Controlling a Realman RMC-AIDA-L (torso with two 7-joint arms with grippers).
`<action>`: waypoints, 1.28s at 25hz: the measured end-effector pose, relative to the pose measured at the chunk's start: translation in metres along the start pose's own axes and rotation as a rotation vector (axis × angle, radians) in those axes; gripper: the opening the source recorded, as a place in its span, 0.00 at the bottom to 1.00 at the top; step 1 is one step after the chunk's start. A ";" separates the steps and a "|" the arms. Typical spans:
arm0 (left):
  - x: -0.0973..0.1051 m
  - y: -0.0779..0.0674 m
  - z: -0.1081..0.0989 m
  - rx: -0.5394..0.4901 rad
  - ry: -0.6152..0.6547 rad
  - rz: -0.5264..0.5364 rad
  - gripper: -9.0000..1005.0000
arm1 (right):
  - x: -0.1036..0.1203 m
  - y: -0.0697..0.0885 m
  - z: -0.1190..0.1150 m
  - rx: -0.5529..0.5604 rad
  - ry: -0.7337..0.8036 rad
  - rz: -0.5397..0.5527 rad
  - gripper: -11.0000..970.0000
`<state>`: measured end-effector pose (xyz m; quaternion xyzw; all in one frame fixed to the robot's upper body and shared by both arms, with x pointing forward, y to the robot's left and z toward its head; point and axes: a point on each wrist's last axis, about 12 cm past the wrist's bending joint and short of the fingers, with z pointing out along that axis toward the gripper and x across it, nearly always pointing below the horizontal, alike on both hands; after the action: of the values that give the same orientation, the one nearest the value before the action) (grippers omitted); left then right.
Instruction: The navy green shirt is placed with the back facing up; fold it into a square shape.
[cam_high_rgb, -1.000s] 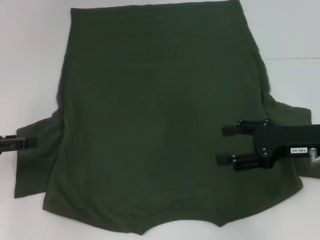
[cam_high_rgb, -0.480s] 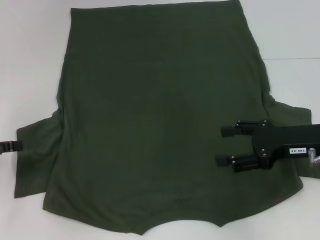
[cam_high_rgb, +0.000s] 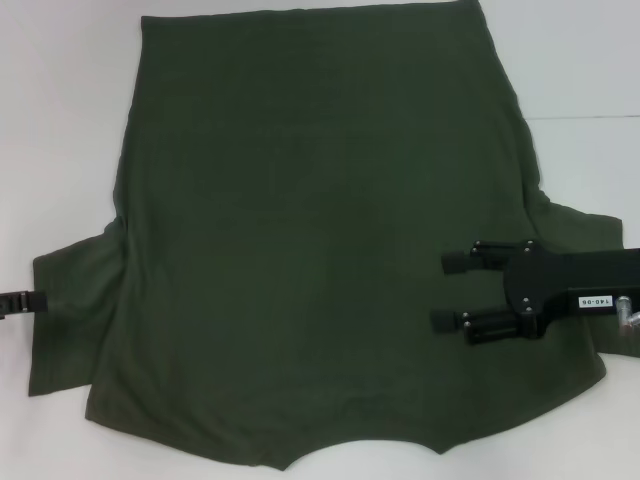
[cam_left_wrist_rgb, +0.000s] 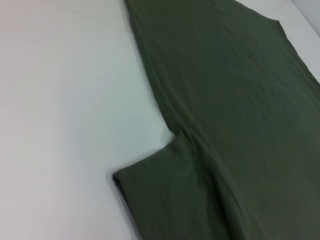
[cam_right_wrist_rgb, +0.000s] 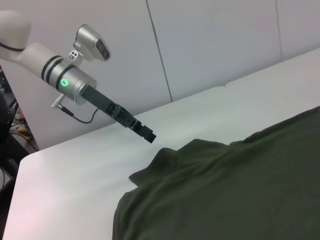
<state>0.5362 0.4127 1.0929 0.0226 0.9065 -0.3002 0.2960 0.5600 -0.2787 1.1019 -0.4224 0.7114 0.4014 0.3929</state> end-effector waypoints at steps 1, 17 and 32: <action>0.000 0.000 0.001 -0.001 0.000 0.000 0.90 | 0.000 0.000 0.000 0.000 0.000 0.000 0.97; 0.003 0.003 0.006 -0.019 0.000 -0.007 0.90 | 0.000 0.000 0.001 -0.001 0.001 0.002 0.97; 0.004 -0.003 0.024 -0.007 0.025 0.016 0.90 | -0.002 0.000 0.003 -0.006 -0.001 -0.004 0.97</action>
<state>0.5449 0.3962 1.0769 0.0328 0.9110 -0.2942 0.2870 0.5616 -0.2758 1.1029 -0.4247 0.7094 0.4028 0.3927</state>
